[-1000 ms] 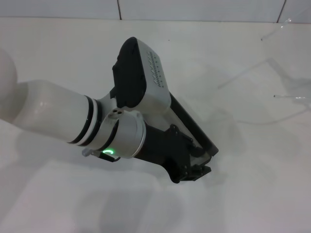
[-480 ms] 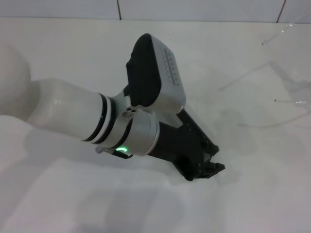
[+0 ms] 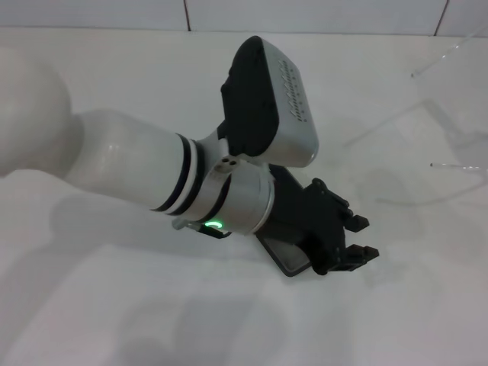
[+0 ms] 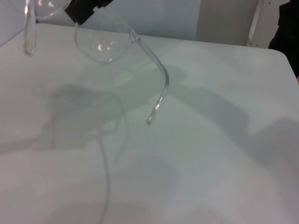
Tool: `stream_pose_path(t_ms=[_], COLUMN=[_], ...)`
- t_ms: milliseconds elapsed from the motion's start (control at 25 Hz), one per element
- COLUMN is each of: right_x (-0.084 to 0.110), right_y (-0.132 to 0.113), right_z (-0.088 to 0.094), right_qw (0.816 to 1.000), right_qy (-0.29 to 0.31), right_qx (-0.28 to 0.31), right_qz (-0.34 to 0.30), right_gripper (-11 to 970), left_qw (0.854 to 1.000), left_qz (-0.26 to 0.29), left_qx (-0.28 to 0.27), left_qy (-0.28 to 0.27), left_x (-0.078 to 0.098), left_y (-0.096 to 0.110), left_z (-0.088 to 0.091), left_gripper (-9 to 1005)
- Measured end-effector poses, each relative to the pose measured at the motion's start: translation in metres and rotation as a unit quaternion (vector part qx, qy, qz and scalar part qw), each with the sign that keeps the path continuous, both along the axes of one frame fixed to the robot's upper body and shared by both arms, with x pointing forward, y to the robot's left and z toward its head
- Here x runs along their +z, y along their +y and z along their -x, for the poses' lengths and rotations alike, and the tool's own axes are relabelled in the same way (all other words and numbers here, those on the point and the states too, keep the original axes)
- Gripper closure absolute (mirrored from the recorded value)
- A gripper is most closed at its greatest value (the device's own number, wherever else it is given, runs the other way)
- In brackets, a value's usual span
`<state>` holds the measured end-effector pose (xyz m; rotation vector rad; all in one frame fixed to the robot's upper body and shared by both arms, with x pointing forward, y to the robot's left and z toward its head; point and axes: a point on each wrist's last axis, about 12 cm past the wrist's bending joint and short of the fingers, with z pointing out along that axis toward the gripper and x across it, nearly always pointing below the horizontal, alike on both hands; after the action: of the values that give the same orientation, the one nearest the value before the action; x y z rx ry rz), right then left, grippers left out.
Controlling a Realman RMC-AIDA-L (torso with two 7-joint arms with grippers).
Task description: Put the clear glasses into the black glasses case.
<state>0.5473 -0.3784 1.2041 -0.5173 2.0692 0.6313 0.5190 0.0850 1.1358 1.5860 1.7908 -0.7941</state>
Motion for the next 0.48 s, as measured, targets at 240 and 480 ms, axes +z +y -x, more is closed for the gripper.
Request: stream_pose_path(t_ms=[240, 480], right_x=[-0.004, -0.004], right_y=[-0.006, -0.01], right_z=[0.007, 0.01], right_qw=[1.0, 1.0], right_qy=[-0.001, -0.003], right_qx=[-0.007, -0.008], right_qz=[-0.004, -0.013], right_gripper=[840, 841], left_qw=[0.999, 0.982], left_qz=[0.0, -0.087], left_qx=[-0.016, 0.0], left_qy=[-0.031, -0.167], left_x=[0.014, 0.034], left_y=[-0.003, 0.025], left_z=[0.004, 0.009], left_gripper=[623, 623])
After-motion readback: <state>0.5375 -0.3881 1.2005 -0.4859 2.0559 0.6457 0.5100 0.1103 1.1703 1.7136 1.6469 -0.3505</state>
